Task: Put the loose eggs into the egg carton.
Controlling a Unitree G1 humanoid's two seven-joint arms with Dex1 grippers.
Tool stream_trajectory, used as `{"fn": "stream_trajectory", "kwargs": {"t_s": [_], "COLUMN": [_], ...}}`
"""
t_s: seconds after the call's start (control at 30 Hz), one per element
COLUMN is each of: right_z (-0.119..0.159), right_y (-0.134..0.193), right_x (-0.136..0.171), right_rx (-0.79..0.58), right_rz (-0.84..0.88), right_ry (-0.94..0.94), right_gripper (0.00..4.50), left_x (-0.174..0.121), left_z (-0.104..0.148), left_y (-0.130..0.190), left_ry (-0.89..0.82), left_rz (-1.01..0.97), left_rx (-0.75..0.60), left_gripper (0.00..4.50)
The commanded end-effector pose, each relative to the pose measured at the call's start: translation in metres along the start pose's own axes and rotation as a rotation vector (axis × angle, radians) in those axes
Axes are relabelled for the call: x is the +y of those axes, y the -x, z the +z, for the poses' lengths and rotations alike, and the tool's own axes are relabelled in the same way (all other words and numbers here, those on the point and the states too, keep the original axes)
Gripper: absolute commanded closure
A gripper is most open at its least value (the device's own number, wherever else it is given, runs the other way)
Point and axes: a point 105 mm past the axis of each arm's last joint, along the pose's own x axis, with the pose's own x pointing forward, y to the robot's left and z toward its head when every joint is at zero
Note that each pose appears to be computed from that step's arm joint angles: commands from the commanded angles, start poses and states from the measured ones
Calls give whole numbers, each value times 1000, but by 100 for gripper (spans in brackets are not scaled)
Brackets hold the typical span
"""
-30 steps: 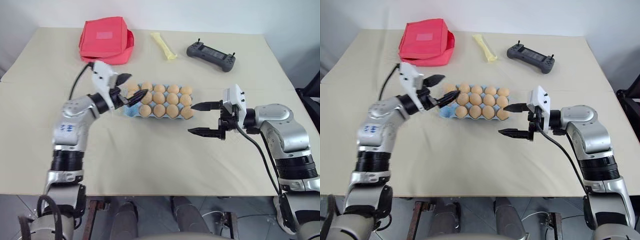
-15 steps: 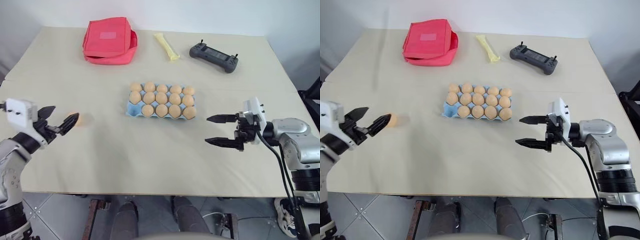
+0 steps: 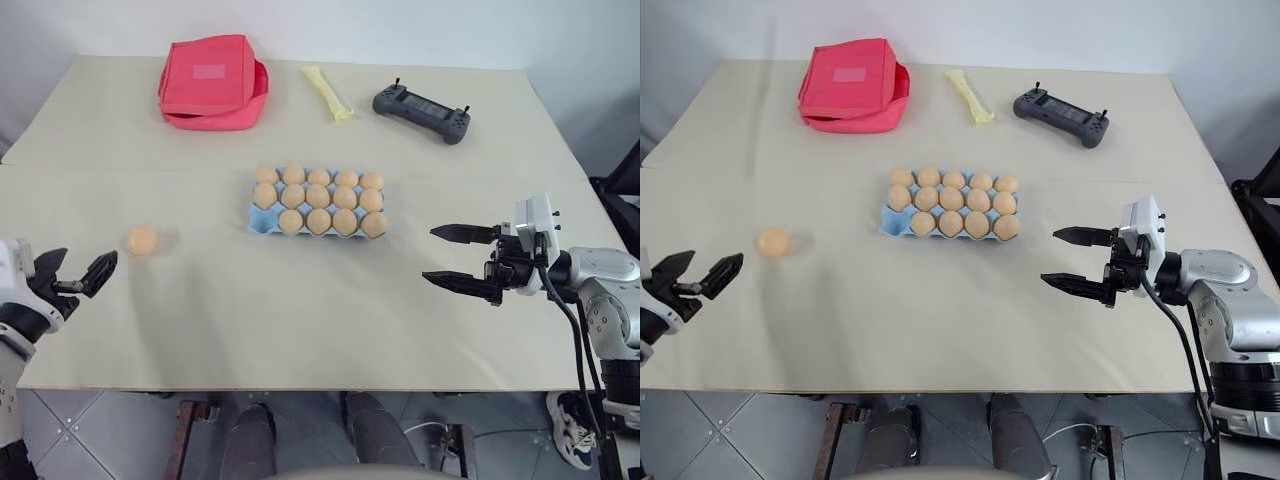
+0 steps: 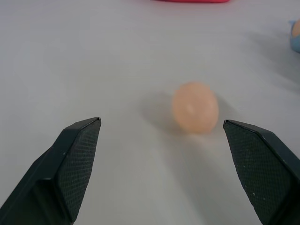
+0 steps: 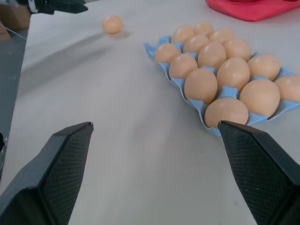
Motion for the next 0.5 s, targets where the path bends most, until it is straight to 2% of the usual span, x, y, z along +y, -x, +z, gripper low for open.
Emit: {"fn": "stream_trajectory", "kwargs": {"t_s": [0.03,0.3,0.5], "right_z": [16,19,19], "right_y": [2,0,-1], "right_x": [2,3,4], "right_rx": [-34,-36,-34], "right_rz": [-1,-3,0], "right_ry": [59,69,71], "right_gripper": [0,0,0], "left_x": [0,-14,-25], "left_z": [7,13,5], "left_y": [-5,-44,-73], "left_ry": [-7,-23,-37], "left_rz": [-21,-127,-206], "left_rx": [-18,10,78], "left_gripper": [4,4,4]}}
